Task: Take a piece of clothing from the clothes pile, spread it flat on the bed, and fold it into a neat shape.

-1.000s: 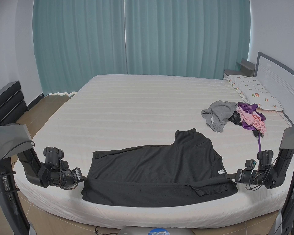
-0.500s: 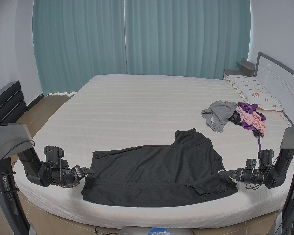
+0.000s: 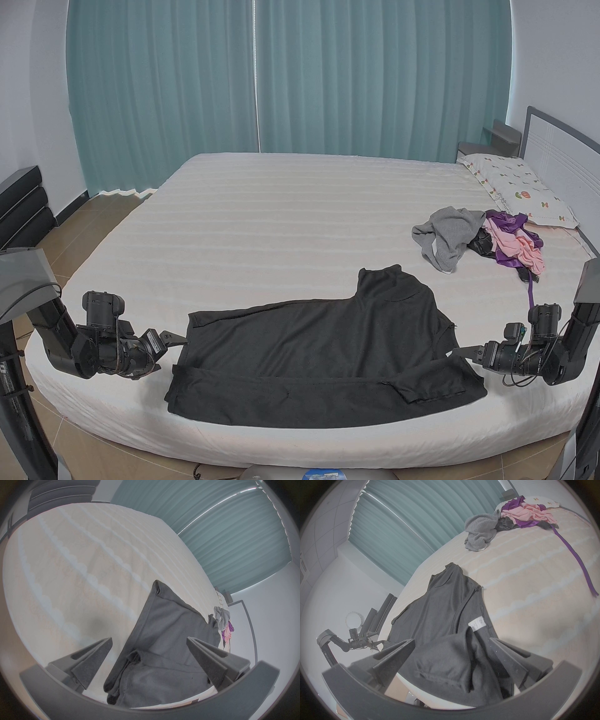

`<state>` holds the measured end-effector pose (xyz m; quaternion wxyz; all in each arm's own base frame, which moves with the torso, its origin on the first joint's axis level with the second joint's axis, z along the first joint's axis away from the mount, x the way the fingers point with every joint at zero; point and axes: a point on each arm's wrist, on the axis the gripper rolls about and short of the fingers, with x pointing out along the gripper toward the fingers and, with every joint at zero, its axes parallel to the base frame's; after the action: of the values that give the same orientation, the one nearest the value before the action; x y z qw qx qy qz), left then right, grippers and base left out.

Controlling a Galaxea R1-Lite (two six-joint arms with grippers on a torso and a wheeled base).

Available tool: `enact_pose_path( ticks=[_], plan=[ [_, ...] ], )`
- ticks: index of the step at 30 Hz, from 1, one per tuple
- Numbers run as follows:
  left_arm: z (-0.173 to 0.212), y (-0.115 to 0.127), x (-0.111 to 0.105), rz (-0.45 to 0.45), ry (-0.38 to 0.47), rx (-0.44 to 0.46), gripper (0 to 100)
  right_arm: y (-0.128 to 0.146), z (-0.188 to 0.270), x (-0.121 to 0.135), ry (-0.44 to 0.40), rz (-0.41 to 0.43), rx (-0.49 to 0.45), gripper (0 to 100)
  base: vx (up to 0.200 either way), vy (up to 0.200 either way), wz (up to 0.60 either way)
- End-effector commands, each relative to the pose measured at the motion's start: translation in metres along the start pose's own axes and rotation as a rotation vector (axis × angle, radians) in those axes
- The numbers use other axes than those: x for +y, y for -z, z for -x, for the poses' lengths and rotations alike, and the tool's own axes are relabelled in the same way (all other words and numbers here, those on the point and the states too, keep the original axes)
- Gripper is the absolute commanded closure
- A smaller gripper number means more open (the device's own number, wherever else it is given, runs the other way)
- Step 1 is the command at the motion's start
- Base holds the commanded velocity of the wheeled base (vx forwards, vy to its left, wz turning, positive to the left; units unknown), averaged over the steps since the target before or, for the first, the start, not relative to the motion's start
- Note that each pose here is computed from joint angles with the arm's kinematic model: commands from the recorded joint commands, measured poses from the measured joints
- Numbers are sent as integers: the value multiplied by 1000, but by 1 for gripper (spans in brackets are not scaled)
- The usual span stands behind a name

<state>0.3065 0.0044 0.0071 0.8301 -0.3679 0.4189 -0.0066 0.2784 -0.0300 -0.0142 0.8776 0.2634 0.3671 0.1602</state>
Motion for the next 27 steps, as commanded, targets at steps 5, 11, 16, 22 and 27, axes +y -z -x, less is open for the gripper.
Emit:
enact_pose_path(
  ticks=[5, 11, 16, 22, 27],
  plan=[
    [3, -3, -4, -6, 11, -15, 0, 0, 1, 1, -1, 3, -2, 0, 0, 0, 0],
    [4, -9, -12, -21, 35, -38, 0, -1, 1, 1, -2, 5, -5, 0, 0, 0, 0],
    [-5, -24, -36, -44, 97, -77, 0, -2, 1, 1, -2, 6, -9, 0, 0, 0, 0],
    [-34, -41, -67, -69, 107, -34, 0, -3, 1, 1, 0, 9, -11, 0, 0, 0, 0],
    [-65, -43, -84, -79, 94, -6, 0, -2, 1, 1, -1, 8, -7, 0, 0, 0, 0]
  ],
)
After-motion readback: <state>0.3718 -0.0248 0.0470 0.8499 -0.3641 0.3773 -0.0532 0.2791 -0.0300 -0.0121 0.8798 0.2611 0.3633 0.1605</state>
